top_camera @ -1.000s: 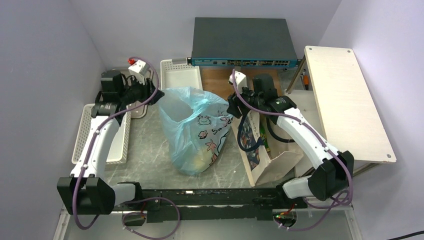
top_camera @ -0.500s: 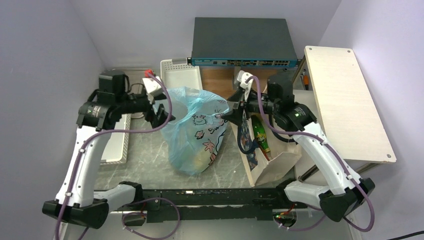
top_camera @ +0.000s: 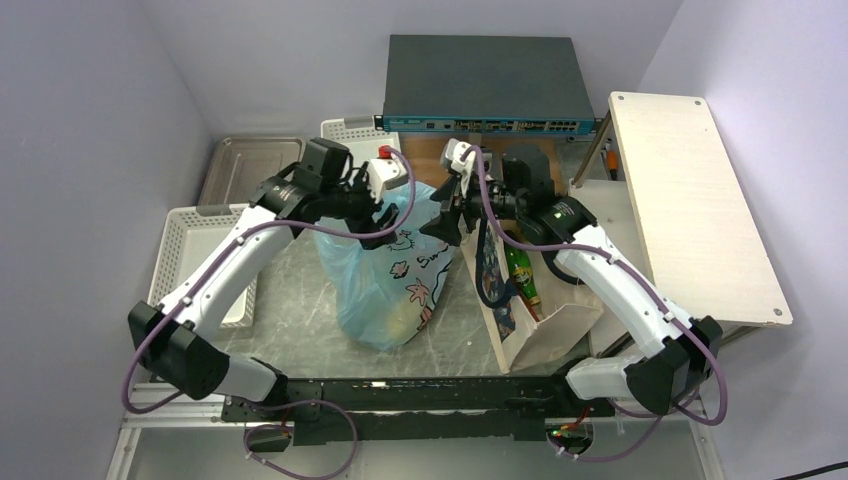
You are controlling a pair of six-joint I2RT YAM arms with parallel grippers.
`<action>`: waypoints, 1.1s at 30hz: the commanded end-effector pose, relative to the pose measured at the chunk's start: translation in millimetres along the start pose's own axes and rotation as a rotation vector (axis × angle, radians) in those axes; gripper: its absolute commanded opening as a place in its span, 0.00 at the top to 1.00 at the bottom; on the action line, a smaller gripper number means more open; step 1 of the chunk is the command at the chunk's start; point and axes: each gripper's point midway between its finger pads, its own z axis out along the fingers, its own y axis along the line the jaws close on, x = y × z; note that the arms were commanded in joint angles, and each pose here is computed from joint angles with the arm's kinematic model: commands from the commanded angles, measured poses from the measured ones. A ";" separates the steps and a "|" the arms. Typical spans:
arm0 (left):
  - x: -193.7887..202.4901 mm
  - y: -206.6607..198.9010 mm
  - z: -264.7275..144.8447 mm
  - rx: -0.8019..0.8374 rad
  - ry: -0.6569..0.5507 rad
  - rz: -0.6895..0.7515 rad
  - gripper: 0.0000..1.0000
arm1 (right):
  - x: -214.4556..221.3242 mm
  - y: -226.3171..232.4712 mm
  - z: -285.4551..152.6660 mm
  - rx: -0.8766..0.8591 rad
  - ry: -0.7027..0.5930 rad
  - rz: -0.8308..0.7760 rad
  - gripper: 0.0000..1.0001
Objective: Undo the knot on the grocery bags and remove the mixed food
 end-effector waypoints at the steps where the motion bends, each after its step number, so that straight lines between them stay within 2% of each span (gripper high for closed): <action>1: 3.0 8.5 9.0 -0.058 0.034 -0.055 0.25 | -15.4 -1.5 -0.2 0.008 -0.055 -0.055 0.26; 2: 4.5 6.2 8.9 -0.044 0.041 -0.052 0.34 | -13.5 -1.3 -0.5 0.008 -0.051 -0.054 0.26; 4: -1.9 -17.4 1.3 0.089 0.009 0.001 0.45 | -7.4 -1.9 -0.7 0.010 -0.034 -0.057 0.26; 6: -17.8 -52.0 -15.6 0.262 -0.088 0.089 0.67 | -0.9 -1.4 -1.5 0.006 -0.015 -0.066 0.26; 7: -25.2 -65.2 -24.7 0.318 -0.141 0.116 0.86 | 2.4 -0.8 -1.9 0.001 -0.007 -0.069 0.26; 8: -31.8 -71.5 -32.6 0.335 -0.185 0.137 0.97 | 3.4 0.9 -2.3 -0.009 -0.004 -0.078 0.26; 9: -38.1 -78.2 -42.6 0.345 -0.230 0.161 1.00 | 3.2 2.7 -3.0 -0.018 -0.004 -0.089 0.26; 13: -49.3 -100.5 -66.6 0.405 -0.315 0.238 1.00 | -5.6 13.3 -3.2 -0.078 -0.030 -0.125 0.22; 17: -59.6 -111.2 -83.1 0.437 -0.345 0.275 1.00 | -15.5 30.9 -2.3 -0.161 -0.060 -0.196 0.12; 22: -64.3 -111.4 -87.7 0.416 -0.381 0.331 1.00 | -24.5 66.2 8.5 -0.264 -0.096 -0.360 0.09; 25: -61.9 -111.4 -85.1 0.428 -0.373 0.347 1.00 | -26.4 72.5 21.2 -0.300 -0.109 -0.410 0.09; 30: -59.9 -105.7 -81.5 0.411 -0.351 0.364 1.00 | -19.3 77.4 41.6 -0.384 -0.086 -0.455 0.19; 33: -62.4 -105.4 -84.9 0.399 -0.356 0.398 1.00 | -3.8 72.5 50.4 -0.393 -0.052 -0.487 0.33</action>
